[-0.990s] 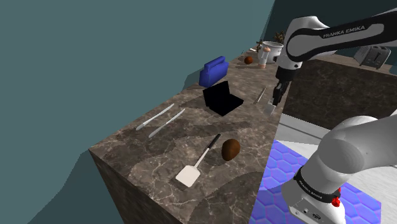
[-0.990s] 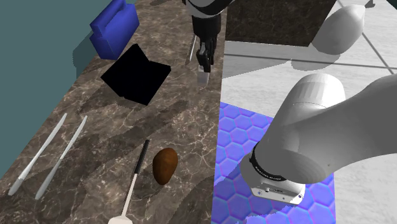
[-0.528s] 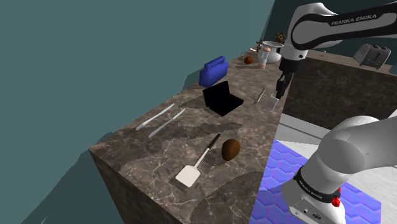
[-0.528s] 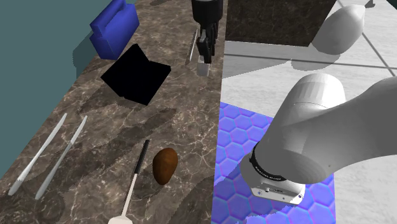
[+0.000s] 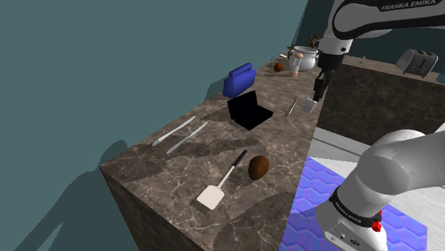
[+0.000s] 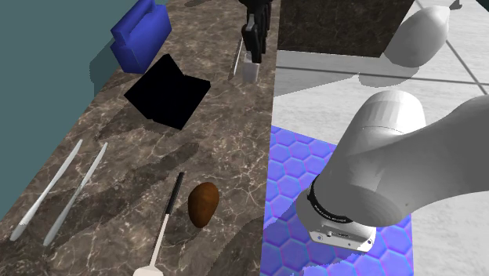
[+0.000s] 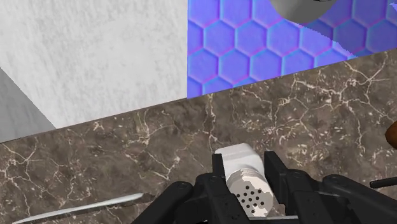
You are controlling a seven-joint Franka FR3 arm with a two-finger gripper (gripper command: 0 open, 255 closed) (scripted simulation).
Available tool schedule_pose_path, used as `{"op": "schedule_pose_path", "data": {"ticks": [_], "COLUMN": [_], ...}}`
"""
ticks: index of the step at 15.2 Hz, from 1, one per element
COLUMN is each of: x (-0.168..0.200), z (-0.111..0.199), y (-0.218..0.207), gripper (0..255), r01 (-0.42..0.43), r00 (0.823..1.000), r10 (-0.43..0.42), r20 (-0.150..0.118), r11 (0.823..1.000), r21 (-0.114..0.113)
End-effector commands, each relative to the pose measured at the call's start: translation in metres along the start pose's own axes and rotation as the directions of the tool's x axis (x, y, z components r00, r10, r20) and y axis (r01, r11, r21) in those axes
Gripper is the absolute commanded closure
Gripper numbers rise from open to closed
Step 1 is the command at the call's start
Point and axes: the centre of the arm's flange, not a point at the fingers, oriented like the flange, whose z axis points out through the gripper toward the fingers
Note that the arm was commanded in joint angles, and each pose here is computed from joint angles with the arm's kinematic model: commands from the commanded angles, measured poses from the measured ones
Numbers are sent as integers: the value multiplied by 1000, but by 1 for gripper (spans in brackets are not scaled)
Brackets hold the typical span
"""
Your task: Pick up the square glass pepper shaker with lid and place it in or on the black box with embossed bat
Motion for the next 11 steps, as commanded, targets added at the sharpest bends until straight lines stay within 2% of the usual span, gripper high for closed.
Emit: {"op": "schedule_pose_path", "data": {"ticks": [1, 5, 11], "x": [-1, -2, 75], "z": [-10, -29, -47], "y": [0, 0, -5], "gripper": [255, 255, 255], "r01": [0, 0, 0], "r00": [1000, 1000, 1000], "r10": [0, 0, 0], "r20": [0, 0, 0], "r11": [1000, 1000, 1000], "r21": [0, 0, 0]}}
